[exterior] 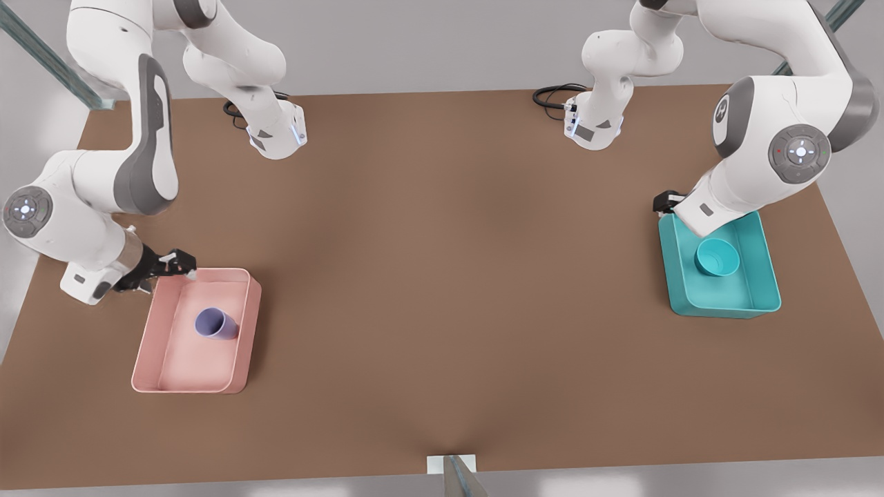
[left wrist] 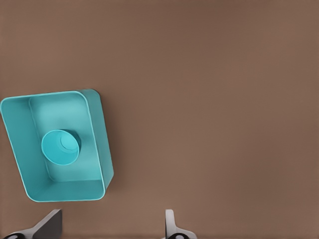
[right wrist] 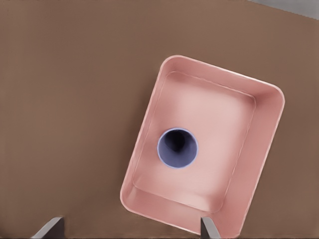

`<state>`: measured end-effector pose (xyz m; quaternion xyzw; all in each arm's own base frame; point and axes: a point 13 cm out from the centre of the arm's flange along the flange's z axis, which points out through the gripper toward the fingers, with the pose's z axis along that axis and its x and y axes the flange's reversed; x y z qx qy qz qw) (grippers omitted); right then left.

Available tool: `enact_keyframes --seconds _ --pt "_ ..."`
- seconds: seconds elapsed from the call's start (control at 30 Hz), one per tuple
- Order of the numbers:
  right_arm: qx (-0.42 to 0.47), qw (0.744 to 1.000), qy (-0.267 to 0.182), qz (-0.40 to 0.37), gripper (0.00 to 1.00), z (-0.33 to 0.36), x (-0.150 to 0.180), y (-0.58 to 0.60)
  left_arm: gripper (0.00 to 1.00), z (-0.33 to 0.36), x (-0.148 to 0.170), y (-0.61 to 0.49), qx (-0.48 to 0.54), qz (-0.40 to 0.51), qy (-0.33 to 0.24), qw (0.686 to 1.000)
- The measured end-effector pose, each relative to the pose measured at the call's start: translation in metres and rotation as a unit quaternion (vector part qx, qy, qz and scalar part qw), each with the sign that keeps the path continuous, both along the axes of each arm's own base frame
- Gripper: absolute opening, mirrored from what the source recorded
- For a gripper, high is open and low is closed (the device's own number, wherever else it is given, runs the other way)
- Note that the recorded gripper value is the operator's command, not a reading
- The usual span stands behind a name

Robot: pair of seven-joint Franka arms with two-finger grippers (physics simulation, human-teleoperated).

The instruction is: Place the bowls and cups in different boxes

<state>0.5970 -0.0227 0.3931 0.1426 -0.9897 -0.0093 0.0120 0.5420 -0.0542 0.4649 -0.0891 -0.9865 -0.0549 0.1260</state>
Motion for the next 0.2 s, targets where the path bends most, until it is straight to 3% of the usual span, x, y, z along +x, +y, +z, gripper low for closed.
enact_keyframes --seconds 0.07,0.2 --pt "-0.008 1.000 0.003 0.003 1.00 0.032 -0.038 0.013 1.00 0.002 -0.001 -0.002 0.000 -0.001 -0.001 1.000" --pt "-0.023 0.999 -0.021 0.011 1.00 0.097 -0.040 0.039 1.00 0.007 -0.001 -0.007 -0.001 -0.003 -0.006 1.000"
